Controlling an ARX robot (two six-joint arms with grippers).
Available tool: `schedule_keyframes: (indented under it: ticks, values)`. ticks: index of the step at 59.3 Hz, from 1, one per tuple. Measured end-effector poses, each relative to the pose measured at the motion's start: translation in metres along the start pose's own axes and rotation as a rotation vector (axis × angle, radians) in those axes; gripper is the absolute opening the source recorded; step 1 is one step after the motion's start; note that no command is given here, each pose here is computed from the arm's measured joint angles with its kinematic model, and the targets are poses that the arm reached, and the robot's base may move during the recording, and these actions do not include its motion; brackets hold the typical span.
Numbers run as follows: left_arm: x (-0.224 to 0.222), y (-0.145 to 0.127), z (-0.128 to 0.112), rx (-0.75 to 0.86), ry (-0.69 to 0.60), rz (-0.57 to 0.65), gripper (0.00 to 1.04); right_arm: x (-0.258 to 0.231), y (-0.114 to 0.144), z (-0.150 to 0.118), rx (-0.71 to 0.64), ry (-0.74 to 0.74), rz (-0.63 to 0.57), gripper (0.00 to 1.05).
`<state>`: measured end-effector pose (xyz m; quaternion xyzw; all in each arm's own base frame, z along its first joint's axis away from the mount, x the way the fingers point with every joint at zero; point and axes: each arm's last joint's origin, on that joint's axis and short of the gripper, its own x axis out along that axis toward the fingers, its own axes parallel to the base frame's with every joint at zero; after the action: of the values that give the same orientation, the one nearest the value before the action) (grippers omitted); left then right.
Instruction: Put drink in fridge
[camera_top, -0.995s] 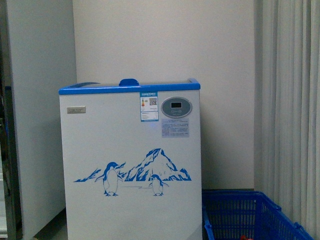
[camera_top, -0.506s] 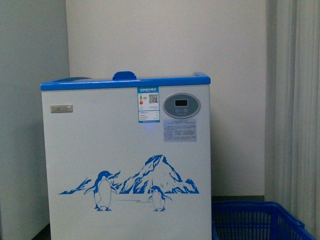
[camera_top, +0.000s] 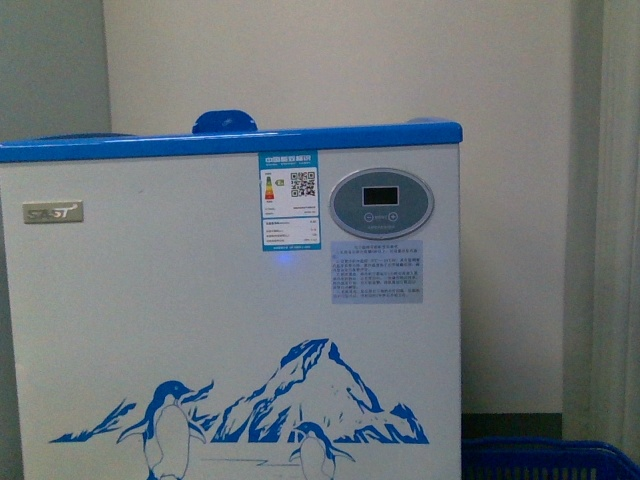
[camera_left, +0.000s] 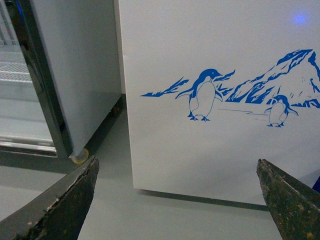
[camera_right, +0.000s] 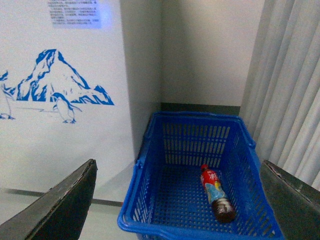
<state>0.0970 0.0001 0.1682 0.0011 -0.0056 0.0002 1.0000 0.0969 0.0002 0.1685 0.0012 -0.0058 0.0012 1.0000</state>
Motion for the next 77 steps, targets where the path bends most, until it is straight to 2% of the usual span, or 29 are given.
schedule_keyframes:
  ticks: [61, 71, 77]
  values:
    - [0.000, 0.000, 0.000, 0.000, 0.001, 0.000, 0.97, 0.000, 0.000, 0.000, 0.001, 0.004, -0.005, 0.97]
    - [0.000, 0.000, 0.000, 0.000, 0.001, 0.000, 0.97, 0.015, -0.015, -0.001, 0.150, 0.381, -0.259, 0.97]
    - [0.000, 0.000, 0.000, 0.000, 0.001, 0.000, 0.97, 0.046, -0.038, -0.007, 0.172, 0.484, -0.314, 0.97]
